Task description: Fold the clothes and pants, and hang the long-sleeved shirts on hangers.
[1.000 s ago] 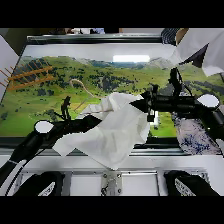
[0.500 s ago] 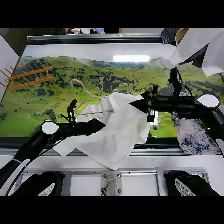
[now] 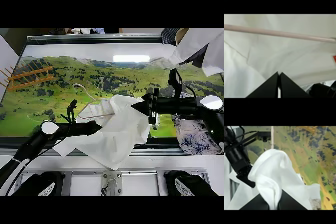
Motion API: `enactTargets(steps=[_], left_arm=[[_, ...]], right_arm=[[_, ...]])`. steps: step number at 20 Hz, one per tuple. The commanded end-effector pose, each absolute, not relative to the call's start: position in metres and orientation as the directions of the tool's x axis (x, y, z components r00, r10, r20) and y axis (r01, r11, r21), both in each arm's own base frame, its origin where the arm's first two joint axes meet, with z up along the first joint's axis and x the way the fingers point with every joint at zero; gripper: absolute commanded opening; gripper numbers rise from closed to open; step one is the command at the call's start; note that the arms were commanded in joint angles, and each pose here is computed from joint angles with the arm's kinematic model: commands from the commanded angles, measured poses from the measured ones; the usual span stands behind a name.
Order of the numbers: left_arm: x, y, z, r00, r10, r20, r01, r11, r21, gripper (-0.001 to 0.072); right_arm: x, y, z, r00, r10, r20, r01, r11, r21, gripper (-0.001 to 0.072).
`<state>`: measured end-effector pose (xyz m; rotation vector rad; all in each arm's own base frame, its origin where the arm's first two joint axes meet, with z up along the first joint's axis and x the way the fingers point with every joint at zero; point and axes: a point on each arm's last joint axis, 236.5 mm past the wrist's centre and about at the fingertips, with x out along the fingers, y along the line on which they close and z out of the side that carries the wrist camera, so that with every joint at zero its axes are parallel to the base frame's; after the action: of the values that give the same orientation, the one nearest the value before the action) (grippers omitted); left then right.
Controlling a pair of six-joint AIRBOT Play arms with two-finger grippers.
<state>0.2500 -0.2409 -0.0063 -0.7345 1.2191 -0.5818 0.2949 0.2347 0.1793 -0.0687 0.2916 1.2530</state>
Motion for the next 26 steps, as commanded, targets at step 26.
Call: enactTargets(steps=[26], left_arm=[[0.291,-0.155,-0.023,0.38,-0.621,-0.686,-0.107,0.707,-0.7,0.0017]], right_arm=[[0.265,0.223,0.254,0.422,0.895,-0.142,-0.882,0.442,0.163,0.0015]])
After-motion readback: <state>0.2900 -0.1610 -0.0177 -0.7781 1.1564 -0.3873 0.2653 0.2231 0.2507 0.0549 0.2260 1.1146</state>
